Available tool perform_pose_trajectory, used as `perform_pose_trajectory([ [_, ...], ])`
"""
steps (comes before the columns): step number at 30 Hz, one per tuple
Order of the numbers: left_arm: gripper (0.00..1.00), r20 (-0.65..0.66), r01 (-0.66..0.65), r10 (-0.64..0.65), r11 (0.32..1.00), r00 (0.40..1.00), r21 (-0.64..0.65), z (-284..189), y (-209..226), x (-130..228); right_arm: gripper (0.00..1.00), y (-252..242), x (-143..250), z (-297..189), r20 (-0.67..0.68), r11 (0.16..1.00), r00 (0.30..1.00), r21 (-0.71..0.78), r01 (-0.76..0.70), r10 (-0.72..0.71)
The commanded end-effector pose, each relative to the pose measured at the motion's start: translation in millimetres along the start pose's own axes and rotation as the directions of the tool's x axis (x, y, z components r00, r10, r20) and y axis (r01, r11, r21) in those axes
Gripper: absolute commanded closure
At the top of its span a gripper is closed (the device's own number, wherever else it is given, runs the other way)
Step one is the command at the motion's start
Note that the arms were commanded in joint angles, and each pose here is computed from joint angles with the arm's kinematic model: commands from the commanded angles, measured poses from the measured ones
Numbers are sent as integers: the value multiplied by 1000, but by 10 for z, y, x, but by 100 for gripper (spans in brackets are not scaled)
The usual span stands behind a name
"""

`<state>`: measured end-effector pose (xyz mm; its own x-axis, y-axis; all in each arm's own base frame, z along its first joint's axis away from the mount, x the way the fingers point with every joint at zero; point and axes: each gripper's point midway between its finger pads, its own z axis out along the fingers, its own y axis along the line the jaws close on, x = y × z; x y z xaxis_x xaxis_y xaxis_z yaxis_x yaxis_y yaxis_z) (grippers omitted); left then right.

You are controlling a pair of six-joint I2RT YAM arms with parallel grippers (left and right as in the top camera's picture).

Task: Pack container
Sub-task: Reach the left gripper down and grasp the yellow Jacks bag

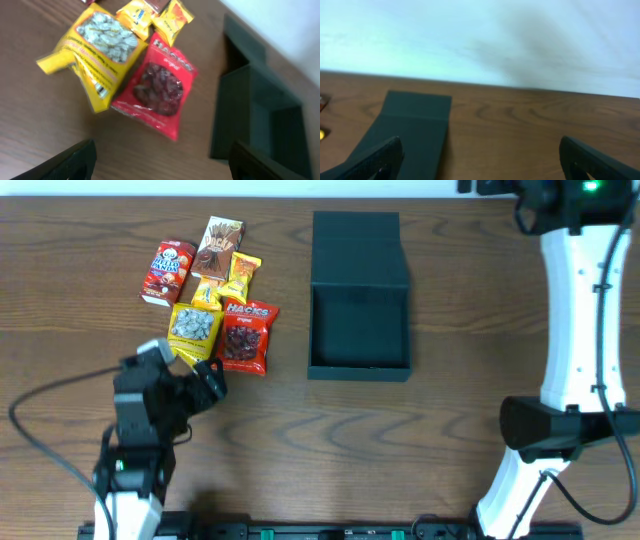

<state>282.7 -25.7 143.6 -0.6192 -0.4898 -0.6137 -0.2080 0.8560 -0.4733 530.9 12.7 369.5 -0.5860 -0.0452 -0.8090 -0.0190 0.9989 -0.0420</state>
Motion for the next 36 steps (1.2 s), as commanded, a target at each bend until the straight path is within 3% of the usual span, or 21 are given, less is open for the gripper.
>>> perform_pose_trajectory([
  [1,14,-38,-153,149,982,988,-111,85,51,-271,1,-242,-72,-98,32,999,999,-23,-26,27],
  [9,9,-226,-360,301,884,926,-299,431,251,-681,1,-604,-1,-113,17,997,997,-24,-80,80],
  [20,4,-401,-446,311,840,862,-308,1046,558,-450,1,-600,14,-111,11,996,997,-24,-81,81],
  [36,2,-423,-479,333,823,843,-306,1415,765,-382,1,-579,183,-115,-58,996,994,-27,-89,88],
])
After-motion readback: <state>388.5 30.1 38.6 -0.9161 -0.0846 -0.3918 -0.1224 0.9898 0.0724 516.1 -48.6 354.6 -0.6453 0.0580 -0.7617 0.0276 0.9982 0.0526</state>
